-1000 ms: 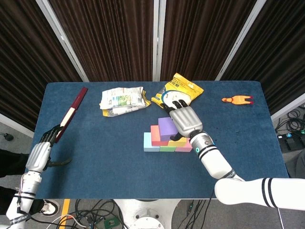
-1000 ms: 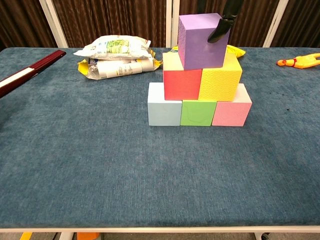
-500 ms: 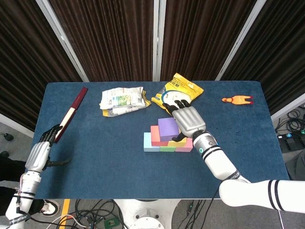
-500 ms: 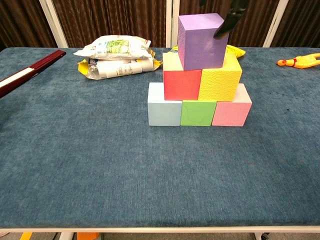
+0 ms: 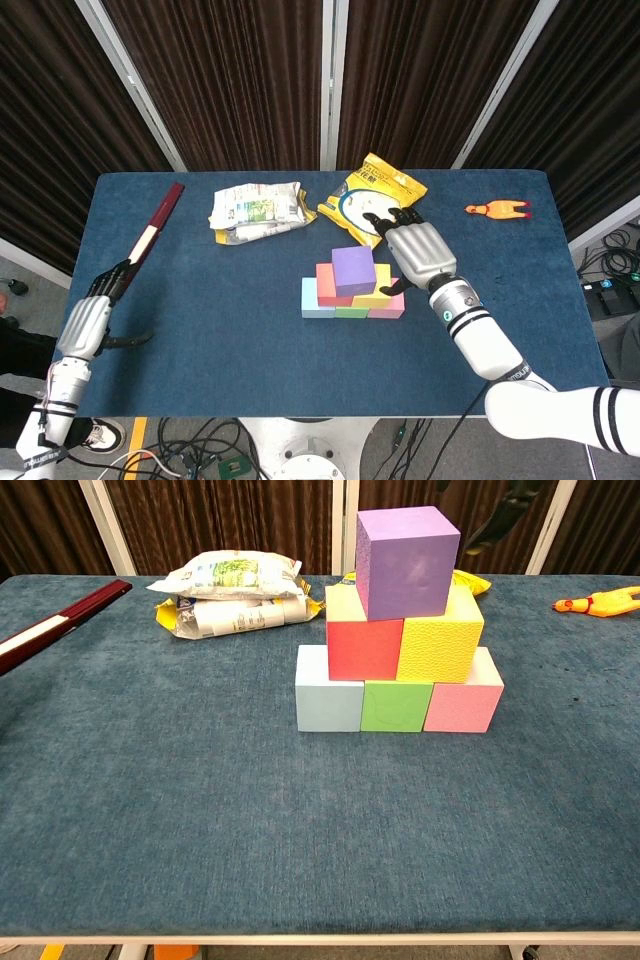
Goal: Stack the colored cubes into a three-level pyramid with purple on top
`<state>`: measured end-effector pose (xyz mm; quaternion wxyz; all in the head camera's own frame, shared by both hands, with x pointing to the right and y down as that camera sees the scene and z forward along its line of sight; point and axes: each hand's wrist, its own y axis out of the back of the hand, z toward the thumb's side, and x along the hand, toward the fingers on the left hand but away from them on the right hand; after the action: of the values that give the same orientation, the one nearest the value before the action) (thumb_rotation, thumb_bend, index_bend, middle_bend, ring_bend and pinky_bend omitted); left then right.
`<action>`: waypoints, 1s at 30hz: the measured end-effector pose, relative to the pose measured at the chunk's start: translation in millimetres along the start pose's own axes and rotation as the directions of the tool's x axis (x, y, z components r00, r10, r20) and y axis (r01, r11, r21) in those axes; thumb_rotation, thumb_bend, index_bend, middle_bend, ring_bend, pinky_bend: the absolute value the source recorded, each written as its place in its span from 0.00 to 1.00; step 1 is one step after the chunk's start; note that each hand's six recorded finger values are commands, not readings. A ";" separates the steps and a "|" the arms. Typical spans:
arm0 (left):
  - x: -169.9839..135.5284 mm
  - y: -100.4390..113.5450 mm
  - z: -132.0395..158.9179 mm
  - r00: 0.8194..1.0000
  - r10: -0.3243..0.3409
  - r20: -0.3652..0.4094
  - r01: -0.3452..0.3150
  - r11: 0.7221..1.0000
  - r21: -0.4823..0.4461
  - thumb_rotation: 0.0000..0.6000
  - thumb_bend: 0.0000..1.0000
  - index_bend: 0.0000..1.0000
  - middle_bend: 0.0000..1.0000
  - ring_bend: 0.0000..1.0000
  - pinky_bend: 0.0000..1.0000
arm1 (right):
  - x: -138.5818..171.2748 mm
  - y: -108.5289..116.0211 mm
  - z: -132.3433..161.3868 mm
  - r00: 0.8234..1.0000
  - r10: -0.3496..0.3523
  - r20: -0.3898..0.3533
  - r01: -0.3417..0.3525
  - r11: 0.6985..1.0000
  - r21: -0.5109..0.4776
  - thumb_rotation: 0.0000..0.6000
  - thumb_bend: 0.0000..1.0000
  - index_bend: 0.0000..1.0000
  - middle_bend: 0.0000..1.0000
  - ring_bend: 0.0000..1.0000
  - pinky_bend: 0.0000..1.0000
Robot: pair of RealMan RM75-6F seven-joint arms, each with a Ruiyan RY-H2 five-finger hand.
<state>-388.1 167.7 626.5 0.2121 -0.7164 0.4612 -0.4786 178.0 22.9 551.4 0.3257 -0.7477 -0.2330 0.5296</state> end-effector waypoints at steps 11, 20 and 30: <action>-2.6 2.0 -5.9 1.000 0.004 -0.008 -0.004 1.000 -0.009 1.00 0.09 0.02 0.00 0.00 0.01 | -13.6 -4.5 17.1 0.999 -0.029 -0.037 0.029 1.000 0.002 1.00 0.00 0.00 0.42 0.01 0.00; -2.7 1.2 -5.2 1.000 0.004 -0.006 -0.004 1.000 -0.011 1.00 0.09 0.02 0.00 0.00 0.01 | -13.6 -5.5 17.1 0.999 -0.040 -0.018 0.040 0.999 0.018 1.00 0.00 0.00 0.50 0.04 0.00; -2.8 1.5 -5.7 1.000 0.002 -0.005 -0.002 1.000 -0.013 1.00 0.09 0.02 0.00 0.00 0.01 | -13.6 -6.1 20.2 0.999 -0.037 -0.018 0.037 0.999 0.018 1.00 0.00 0.00 0.52 0.04 0.00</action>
<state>-394.2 170.2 626.5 0.2067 -0.7161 0.4655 -0.4773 154.4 22.5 560.0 0.3441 -0.7450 -0.2391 0.5191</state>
